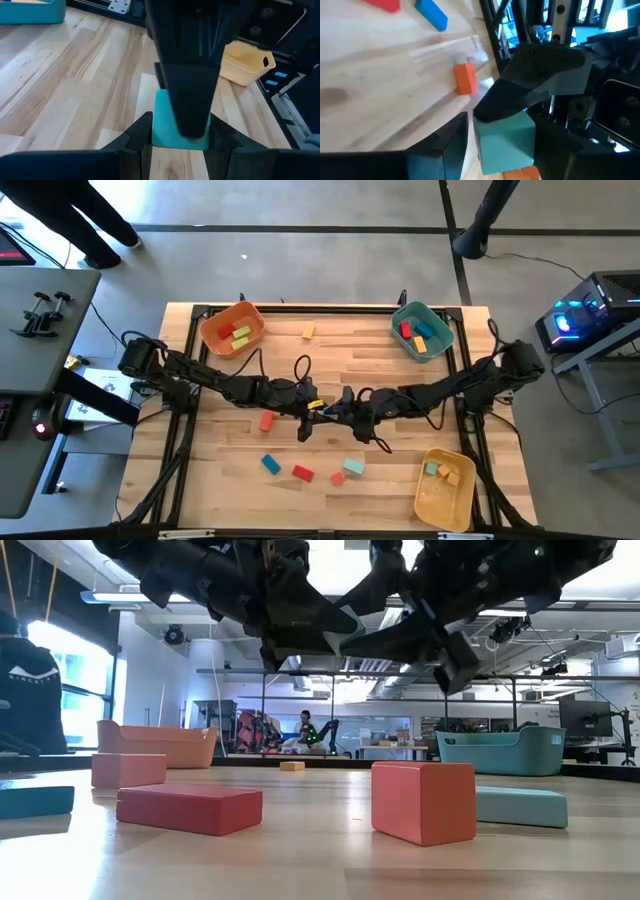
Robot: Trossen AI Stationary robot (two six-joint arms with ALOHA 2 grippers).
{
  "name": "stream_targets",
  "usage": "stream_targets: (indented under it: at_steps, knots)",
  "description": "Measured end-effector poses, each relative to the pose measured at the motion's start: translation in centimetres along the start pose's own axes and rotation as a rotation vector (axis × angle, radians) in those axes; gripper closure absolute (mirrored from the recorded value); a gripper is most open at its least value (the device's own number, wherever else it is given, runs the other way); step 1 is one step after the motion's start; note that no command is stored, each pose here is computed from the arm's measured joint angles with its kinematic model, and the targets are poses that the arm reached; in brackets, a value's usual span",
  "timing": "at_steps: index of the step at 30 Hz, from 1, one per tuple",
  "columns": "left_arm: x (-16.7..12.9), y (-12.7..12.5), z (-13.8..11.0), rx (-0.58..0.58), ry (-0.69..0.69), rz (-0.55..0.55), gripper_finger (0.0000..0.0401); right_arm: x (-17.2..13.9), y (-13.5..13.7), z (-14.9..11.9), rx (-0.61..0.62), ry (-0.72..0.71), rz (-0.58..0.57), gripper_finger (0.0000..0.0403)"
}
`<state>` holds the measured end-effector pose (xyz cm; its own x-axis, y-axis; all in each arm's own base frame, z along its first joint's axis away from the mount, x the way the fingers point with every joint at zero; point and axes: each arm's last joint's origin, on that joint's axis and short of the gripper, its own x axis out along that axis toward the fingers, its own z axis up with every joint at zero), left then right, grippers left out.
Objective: Sort blocks by size
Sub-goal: Put the light blue cube block into the yellow bin
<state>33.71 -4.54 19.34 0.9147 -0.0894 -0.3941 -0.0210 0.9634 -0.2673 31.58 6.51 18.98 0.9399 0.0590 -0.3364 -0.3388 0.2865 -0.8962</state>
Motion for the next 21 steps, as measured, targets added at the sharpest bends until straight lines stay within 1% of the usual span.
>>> stream_targets:
  at_steps: [3, 7, 10, 13, 16, 19, 21]
  knots:
    - [0.0, 0.0, 0.0, 0.000, 0.003, -0.001, 0.0295, 0.3, 0.3, 0.3, -0.015, 0.016, -0.024, 0.0231]
    - [0.0, 0.0, 0.1, -0.002, -0.009, 0.004, 0.0287, 0.0, 0.4, 0.7, 0.023, 0.078, -0.042, 0.0270]
    - [0.0, -0.1, 0.2, -0.003, -0.021, 0.001, 0.0267, -0.2, 0.4, 1.2, 0.088, 0.114, -0.054, 0.0272]
    - [0.0, -0.1, 0.2, 0.017, -0.025, 0.006, 0.0241, -0.8, 0.7, 1.8, 0.223, 0.153, -0.053, 0.0272]
    - [0.0, 0.0, 0.2, 0.016, -0.031, 0.033, 0.0221, -2.1, 1.2, 2.3, 0.367, 0.212, 0.006, 0.0272]
    - [0.0, 0.2, 0.2, 0.013, -0.040, 0.077, 0.0215, -4.7, 1.0, 3.2, 0.547, 0.238, 0.069, 0.0272]
    - [0.0, 0.2, 0.3, 0.012, -0.046, 0.084, 0.0214, -6.7, 1.2, 4.0, 0.672, 0.251, 0.135, 0.0272]
